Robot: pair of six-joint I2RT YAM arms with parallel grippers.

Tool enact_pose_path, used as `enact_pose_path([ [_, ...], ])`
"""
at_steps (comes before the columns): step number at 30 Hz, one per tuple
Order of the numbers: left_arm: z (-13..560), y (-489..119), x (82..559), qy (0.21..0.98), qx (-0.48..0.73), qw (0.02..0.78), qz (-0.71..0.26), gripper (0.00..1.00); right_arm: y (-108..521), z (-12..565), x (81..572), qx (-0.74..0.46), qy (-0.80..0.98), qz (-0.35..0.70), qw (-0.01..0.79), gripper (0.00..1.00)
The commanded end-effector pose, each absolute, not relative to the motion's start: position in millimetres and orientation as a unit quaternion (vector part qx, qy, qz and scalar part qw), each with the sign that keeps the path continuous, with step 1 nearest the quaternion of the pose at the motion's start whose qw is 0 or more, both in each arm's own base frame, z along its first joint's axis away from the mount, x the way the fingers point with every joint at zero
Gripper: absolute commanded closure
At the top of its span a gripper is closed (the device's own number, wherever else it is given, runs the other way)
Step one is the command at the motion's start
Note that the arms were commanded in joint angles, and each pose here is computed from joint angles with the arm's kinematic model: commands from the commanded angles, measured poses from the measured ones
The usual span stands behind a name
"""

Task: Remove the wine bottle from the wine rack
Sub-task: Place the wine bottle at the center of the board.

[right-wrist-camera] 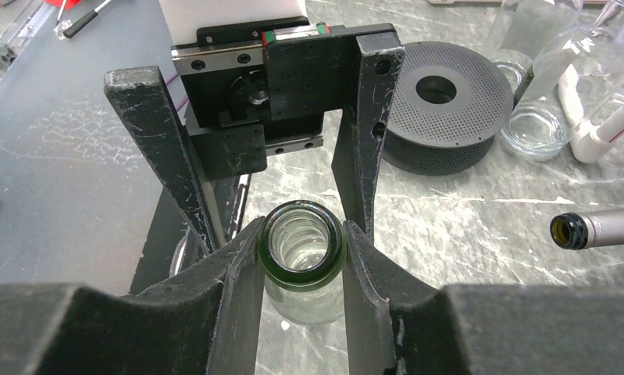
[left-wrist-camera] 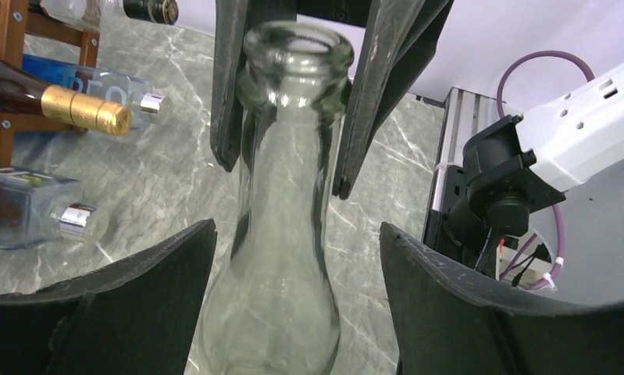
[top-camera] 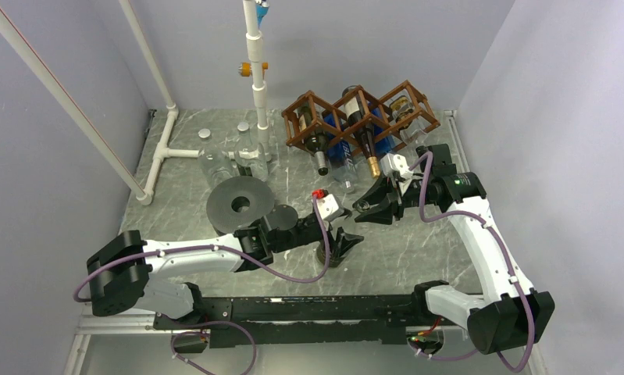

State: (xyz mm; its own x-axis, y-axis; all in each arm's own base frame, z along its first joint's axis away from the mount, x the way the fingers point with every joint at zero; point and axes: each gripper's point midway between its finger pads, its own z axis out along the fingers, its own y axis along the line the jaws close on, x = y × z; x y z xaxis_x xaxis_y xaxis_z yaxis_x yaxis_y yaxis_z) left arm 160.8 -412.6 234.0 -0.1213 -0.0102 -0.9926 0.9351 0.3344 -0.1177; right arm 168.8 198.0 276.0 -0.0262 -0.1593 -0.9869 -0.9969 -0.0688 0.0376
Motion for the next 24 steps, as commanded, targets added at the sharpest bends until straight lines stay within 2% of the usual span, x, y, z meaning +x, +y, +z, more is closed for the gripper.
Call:
enact_pose_path([
  [1,285.9,-417.2,164.0,0.563,0.366,0.594,-0.443,0.20,201.7,296.8,167.8,-0.561,0.491,0.483,0.460,1.00],
  [8,286.7,-422.6,167.2,0.562,0.368,0.600,-0.434,0.29,202.0,294.8,169.2,-0.559,0.494,0.484,0.457,1.00],
  [24,275.7,-430.5,170.6,0.575,0.380,0.591,-0.419,0.41,202.9,292.3,170.8,-0.558,0.498,0.485,0.454,1.00],
])
